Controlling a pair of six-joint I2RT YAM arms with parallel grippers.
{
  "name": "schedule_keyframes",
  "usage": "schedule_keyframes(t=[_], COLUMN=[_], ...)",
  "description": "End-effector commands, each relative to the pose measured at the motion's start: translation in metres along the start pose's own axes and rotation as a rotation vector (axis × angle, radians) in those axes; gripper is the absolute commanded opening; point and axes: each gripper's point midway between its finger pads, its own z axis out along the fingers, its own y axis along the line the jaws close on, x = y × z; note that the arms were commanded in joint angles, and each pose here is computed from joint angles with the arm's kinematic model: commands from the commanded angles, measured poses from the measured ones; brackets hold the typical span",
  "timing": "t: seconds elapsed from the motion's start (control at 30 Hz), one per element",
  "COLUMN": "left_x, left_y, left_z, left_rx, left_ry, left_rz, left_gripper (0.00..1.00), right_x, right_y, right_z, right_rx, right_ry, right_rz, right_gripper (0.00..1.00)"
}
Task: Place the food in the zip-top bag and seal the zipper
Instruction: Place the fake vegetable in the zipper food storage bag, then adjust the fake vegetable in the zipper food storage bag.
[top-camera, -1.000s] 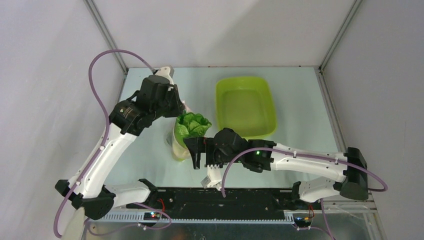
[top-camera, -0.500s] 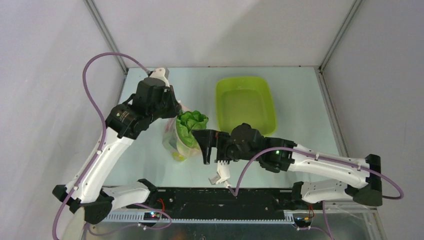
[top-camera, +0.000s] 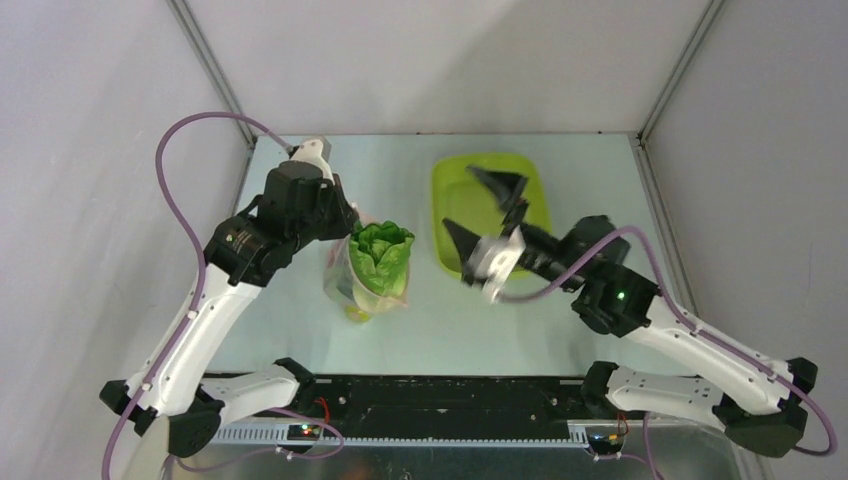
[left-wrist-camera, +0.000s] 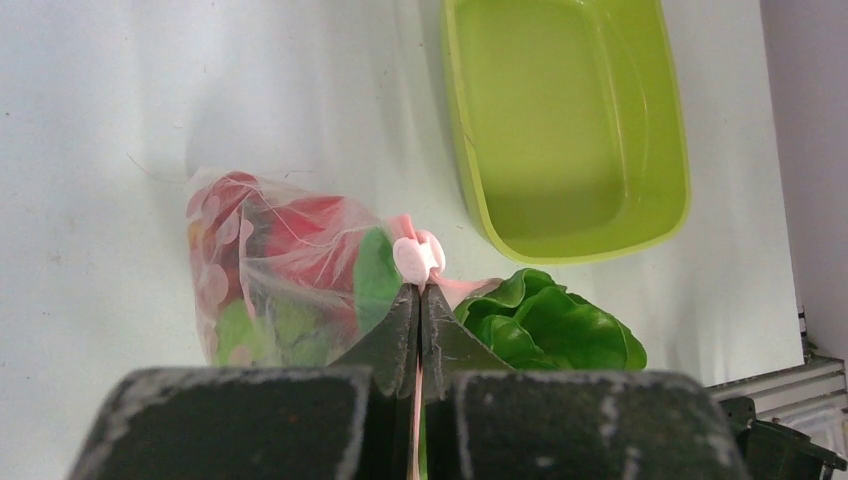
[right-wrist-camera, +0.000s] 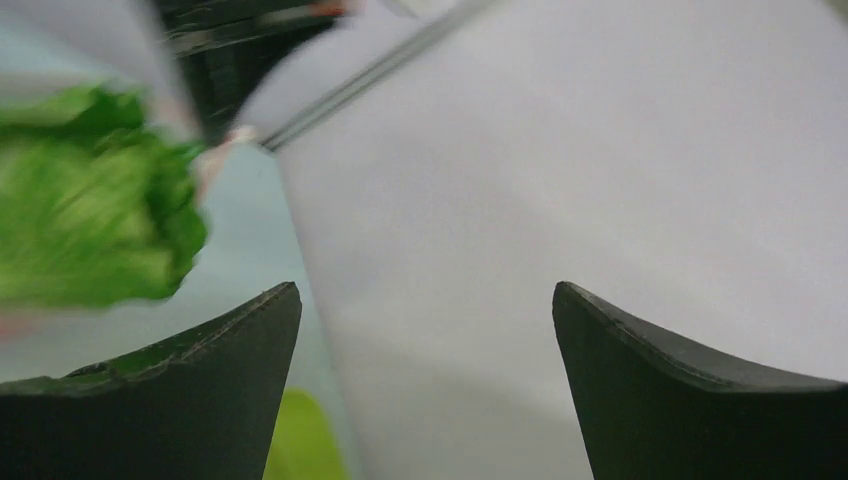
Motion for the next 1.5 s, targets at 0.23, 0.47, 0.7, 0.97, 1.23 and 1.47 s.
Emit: schedule_keyframes(t=[0.23, 0.47, 0.7, 0.97, 1.23, 1.47], left_x=[-0.018, -0.017, -0.013, -0.009, -0.007, -0.007], left_y=[-0.011, -0.012, -0.012, -0.013, -0.017, -0.018], left_z=[-0.011, -0.014, -0.011, -0.011, -0.010, -0.010], left_rx=[0.080, 0.092, 0.098, 0.119, 0.139, 0.146], left_ry=[-0.089, -0.093, -0.087, -0.088, -0.073, -0.075], left_rz=[-0.012, -0.014, -0.005, 0.003, 0.005, -0.001], left_gripper=[0.00, 0.00, 0.00, 0.00, 0.00, 0.00], right_x=[0.074, 0.074, 0.069, 0.046, 0.064, 0.066], right_y=[-0.037, 0.062, 0.115, 0.129, 0.147, 0.153], right_z=[-0.058, -0.039, -0.005, 0.026, 0.019, 0.019], right_rx=[0.559, 0.340, 0.254, 0.166, 0.283, 0.304], right_ry=[0.159, 0.442, 0.624, 0.620, 0.754, 0.780], right_rz=[1.500, 1.887, 1.873, 1.801, 1.806, 1.806], right_gripper=[0.98, 0.89, 0.87, 0.80, 0.72, 0.69])
